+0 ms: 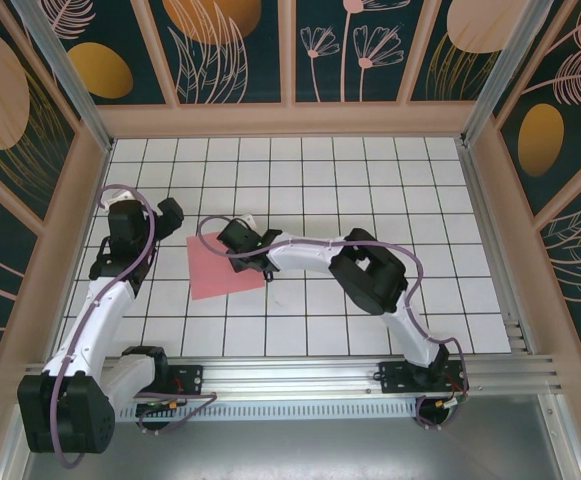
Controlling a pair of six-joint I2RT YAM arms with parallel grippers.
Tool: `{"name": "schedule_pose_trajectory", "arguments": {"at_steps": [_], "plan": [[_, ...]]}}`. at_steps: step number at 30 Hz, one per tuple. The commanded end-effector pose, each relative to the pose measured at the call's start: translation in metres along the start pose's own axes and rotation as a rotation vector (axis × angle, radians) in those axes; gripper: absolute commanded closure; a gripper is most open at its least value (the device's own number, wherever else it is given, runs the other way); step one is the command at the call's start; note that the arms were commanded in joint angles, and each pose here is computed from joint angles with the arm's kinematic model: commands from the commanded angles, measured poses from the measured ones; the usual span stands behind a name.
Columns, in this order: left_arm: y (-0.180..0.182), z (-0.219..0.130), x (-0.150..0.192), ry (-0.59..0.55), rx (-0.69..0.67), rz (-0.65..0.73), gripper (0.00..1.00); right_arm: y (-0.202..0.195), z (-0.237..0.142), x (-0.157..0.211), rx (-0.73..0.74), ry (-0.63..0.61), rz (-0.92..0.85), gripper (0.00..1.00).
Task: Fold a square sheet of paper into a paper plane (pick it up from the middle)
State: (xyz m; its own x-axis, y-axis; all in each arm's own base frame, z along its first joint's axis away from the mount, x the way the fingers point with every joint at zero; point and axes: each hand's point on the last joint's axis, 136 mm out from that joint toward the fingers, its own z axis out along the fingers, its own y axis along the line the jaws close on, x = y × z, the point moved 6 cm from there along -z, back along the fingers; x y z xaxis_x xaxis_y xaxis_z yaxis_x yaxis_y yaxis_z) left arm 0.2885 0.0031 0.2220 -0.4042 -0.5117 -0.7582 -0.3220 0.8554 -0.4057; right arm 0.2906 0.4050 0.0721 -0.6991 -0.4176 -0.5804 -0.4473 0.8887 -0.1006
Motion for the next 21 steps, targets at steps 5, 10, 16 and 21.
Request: {"name": "schedule_pose_trajectory", "arguments": {"at_steps": [5,10,16,21], "plan": [[0.001,-0.002,-0.003,-0.008,-0.007,0.002,0.01,-0.114,0.001,0.071,0.182,0.258,-0.169,0.13],[0.002,-0.001,-0.002,-0.004,-0.006,0.002,0.01,-0.164,-0.021,0.09,0.128,0.284,-0.163,0.12],[0.0,-0.001,-0.002,-0.002,0.004,0.002,0.01,-0.174,-0.061,0.043,0.045,0.139,0.009,0.11],[0.0,-0.001,-0.001,0.003,0.006,0.001,0.01,-0.157,-0.086,0.01,-0.083,0.07,0.25,0.01]]}}
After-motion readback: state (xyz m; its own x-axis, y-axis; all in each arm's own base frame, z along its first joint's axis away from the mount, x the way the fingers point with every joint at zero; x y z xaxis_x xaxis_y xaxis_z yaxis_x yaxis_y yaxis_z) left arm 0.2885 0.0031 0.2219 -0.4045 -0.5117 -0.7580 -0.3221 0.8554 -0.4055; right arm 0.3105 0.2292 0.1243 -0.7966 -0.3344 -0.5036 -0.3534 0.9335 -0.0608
